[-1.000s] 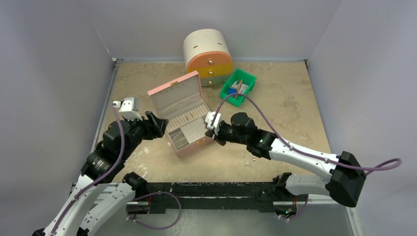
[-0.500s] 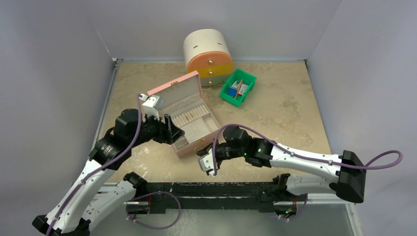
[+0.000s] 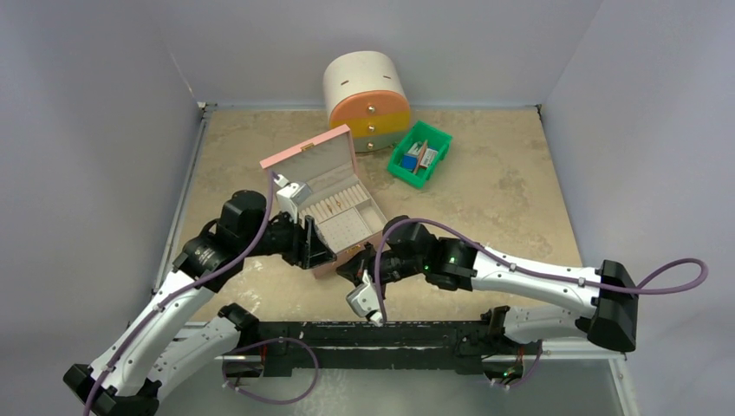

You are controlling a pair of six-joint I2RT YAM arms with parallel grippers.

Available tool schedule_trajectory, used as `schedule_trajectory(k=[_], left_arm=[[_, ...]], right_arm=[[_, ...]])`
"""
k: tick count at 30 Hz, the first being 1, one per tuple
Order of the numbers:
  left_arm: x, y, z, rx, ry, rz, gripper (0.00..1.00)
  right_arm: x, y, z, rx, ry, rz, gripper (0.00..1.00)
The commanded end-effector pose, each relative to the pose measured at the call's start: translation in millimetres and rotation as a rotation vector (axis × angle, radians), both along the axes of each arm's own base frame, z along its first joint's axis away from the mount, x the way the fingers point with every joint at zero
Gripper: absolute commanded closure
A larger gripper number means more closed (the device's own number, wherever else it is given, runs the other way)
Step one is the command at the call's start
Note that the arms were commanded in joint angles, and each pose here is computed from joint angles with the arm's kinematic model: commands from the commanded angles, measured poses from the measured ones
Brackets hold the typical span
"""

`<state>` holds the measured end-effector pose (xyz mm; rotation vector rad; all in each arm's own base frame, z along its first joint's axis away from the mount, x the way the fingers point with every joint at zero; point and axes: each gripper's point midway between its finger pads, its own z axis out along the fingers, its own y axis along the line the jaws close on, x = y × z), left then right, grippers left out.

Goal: Organize the mixed jewelry

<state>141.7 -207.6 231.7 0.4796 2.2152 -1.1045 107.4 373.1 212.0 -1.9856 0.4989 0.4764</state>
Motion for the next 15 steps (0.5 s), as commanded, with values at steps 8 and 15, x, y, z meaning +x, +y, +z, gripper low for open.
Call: schedule_trajectory(k=[8,15], left_arm=[[-11.9,-9.8,1.3,-0.038,0.007,-0.070,0.56],[-13.6,-11.1,-3.1,-0.024,0.022,-0.081,0.66]], right_arm=[[-2.1,11.3,20.2,0.017,-0.093,0.044,1.00],[-0.8,12.3,21.3,0.016,-0.113,0.036,1.00]])
